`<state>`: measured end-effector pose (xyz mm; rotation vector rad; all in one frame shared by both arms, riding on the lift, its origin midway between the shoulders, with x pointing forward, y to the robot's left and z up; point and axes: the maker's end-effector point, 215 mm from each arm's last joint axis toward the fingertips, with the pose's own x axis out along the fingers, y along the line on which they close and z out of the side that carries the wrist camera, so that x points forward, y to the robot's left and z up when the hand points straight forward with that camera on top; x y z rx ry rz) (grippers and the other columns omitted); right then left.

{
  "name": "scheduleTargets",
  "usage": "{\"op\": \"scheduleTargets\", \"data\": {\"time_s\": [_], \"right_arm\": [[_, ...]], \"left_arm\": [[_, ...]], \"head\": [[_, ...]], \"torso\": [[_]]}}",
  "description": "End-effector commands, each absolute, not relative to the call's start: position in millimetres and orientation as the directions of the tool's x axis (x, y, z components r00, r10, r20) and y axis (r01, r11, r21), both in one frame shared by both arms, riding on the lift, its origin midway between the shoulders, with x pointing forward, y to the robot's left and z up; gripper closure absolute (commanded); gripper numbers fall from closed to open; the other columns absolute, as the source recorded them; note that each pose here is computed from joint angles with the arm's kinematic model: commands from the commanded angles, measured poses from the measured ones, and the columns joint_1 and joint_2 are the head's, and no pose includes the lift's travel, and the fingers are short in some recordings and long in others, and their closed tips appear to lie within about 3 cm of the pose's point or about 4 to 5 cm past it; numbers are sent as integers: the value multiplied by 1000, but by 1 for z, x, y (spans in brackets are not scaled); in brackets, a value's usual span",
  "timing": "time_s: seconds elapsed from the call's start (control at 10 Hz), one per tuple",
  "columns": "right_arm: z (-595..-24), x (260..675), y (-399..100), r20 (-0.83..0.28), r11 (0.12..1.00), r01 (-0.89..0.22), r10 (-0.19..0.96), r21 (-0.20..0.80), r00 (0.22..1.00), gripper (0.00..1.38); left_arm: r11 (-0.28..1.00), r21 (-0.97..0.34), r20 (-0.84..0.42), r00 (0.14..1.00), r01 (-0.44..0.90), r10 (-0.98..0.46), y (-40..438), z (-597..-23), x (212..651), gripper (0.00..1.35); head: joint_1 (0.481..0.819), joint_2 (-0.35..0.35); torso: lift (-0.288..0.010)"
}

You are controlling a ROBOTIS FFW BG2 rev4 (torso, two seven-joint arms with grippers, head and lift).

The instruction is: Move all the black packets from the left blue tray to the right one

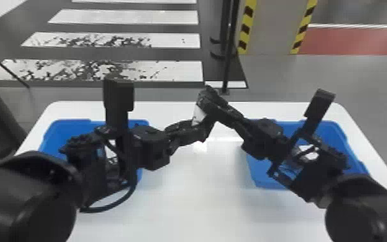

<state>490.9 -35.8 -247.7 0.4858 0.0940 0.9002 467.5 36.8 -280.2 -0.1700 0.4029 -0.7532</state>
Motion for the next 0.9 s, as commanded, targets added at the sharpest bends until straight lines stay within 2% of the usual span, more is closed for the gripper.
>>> {"op": "scheduleTargets", "data": {"time_s": [0.0, 0.1, 0.2, 0.3, 0.5, 0.7, 0.8], "right_arm": [[-245, 491, -36, 136, 513, -730, 769, 452, 625, 1277], [-242, 493, -38, 144, 514, -730, 765, 450, 628, 1277], [-241, 500, -48, 147, 530, -720, 751, 448, 644, 1277], [-239, 512, -67, 152, 561, -701, 723, 440, 674, 1276], [-246, 547, -129, 123, 666, -623, 636, 411, 762, 1277], [-274, 579, -213, 57, 789, -478, 497, 385, 866, 1277], [-295, 585, -243, 11, 822, -413, 444, 391, 896, 1276]], "left_arm": [[729, -303, -307, 661, 614, -685, 43, -286, 468, 653], [740, -304, -316, 670, 599, -672, 50, -290, 469, 380], [756, -305, -322, 684, 579, -655, 60, -294, 471, 248], [774, -304, -331, 700, 556, -633, 73, -299, 473, 190], [823, -295, -347, 747, 486, -566, 111, -309, 479, 185], [856, -289, -338, 791, 428, -510, 145, -308, 479, 185], [875, -282, -339, 812, 394, -476, 165, -307, 478, 185]], "head": [[695, 1], [695, 3], [695, 9], [695, 13], [695, 5], [686, -27], [684, -42]], "torso": [[-140], [-140], [-140], [-140], [-140], [-140], [-140]]}}
